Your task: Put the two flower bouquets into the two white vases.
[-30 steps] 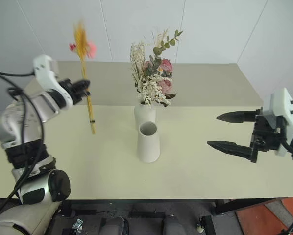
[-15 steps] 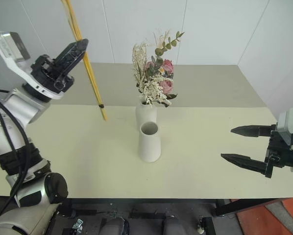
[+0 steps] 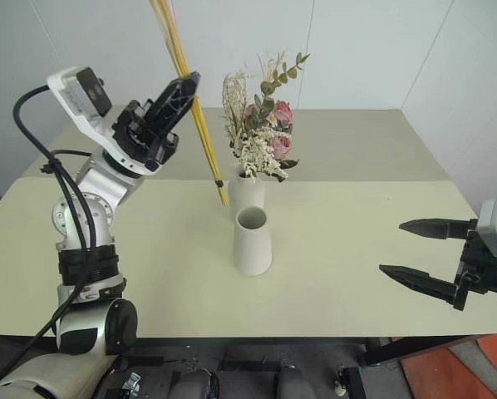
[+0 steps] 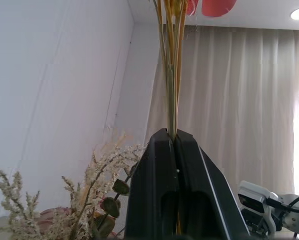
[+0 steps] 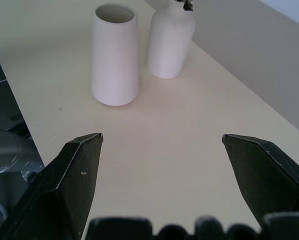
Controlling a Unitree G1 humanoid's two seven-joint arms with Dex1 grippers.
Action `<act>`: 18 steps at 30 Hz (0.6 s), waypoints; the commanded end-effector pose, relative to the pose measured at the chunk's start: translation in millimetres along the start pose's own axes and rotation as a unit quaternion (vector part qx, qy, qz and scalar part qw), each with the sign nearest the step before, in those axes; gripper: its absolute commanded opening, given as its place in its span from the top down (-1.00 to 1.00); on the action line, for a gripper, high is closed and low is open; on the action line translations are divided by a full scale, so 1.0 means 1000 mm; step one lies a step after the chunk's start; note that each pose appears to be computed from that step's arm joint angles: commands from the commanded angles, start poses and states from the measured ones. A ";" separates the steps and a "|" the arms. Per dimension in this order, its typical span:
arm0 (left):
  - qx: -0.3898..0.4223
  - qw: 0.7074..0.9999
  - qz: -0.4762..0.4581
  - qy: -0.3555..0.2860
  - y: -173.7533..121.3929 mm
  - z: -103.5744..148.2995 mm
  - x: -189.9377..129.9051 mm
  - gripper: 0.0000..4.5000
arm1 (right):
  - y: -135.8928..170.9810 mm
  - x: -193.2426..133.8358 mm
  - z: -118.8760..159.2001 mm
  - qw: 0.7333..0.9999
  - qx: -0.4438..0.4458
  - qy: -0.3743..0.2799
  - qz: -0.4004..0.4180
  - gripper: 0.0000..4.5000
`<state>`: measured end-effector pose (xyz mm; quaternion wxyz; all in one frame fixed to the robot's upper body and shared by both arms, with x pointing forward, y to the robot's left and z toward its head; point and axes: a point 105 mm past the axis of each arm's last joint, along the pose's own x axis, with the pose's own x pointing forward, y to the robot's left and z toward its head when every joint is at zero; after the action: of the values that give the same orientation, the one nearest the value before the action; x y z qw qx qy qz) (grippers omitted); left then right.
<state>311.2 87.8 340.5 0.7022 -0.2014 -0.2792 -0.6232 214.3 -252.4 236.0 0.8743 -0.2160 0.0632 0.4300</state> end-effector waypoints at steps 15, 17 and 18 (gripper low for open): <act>0.020 0.999 -0.042 0.028 0.004 -0.045 0.014 0.97 | 0.001 -0.009 0.010 0.999 -0.032 -0.015 -0.027 -1.00; 0.016 0.999 -0.045 0.025 0.003 -0.046 0.014 0.97 | 0.001 -0.010 0.010 0.999 -0.033 -0.014 -0.028 -1.00; 0.016 0.998 -0.048 0.028 0.003 -0.049 0.014 0.97 | 0.001 -0.011 0.010 0.999 -0.034 -0.012 -0.028 -1.00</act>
<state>327.3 49.8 306.4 0.6934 -0.1732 -0.2624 -0.6484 210.0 -254.3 235.6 0.8796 -0.2187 0.0560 0.4186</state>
